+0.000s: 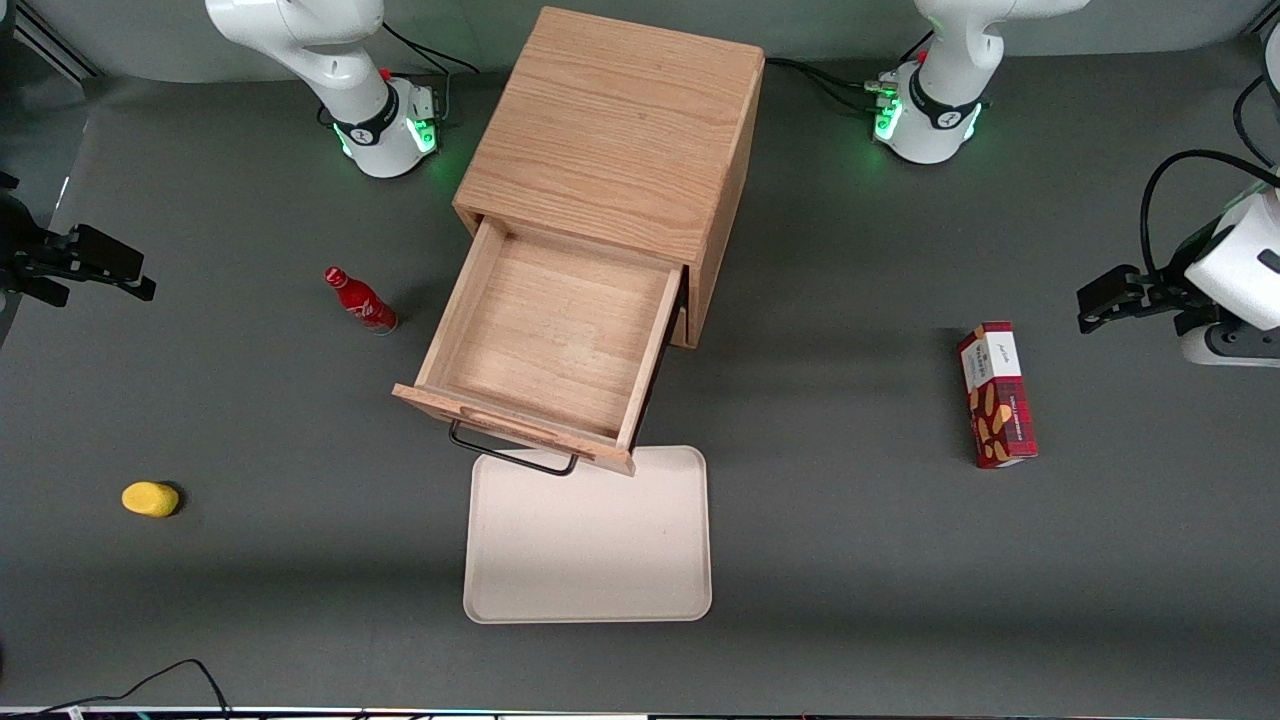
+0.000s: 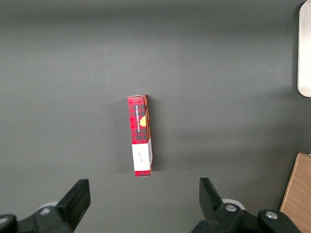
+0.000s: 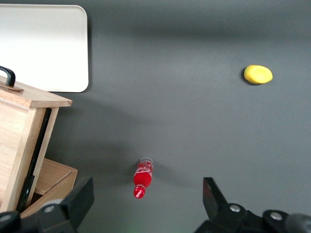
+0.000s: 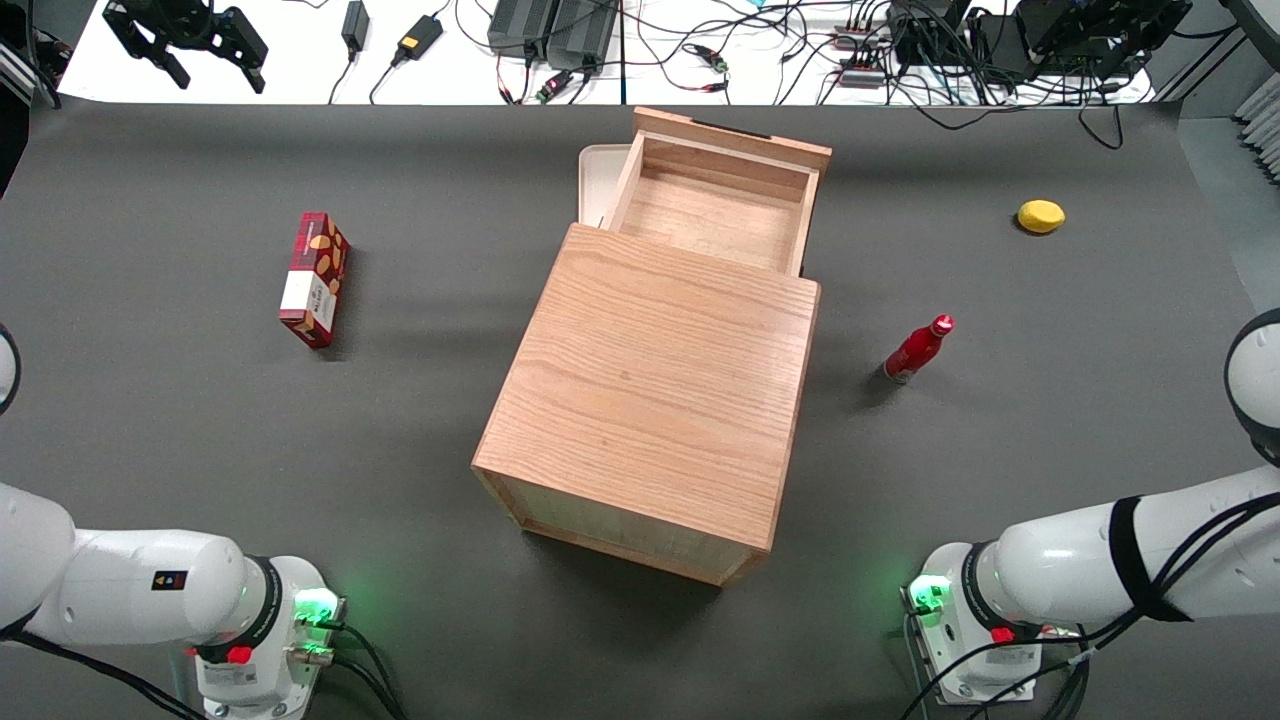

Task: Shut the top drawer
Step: 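Move the right gripper toward the black handle of the open drawer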

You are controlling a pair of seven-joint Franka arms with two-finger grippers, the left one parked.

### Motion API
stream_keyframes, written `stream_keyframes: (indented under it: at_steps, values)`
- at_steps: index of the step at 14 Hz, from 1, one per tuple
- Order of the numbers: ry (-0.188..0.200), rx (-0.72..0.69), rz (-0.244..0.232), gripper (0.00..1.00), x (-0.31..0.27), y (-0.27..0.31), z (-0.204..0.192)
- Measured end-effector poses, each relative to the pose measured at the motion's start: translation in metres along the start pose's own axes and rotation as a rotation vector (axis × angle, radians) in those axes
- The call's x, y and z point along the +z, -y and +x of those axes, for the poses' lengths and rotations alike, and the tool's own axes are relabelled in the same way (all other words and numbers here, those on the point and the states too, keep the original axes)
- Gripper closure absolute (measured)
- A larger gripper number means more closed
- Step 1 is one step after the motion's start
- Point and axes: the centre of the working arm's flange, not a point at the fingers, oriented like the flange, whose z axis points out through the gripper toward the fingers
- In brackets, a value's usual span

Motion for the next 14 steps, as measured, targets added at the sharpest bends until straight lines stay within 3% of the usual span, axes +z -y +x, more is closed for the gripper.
stream_keyframes:
  at_steps: [7, 14]
  values:
    - [-0.033, -0.096, 0.059, 0.0, 0.006, 0.065, 0.045]
    - [-0.123, -0.071, 0.127, 0.0, 0.034, 0.151, 0.081]
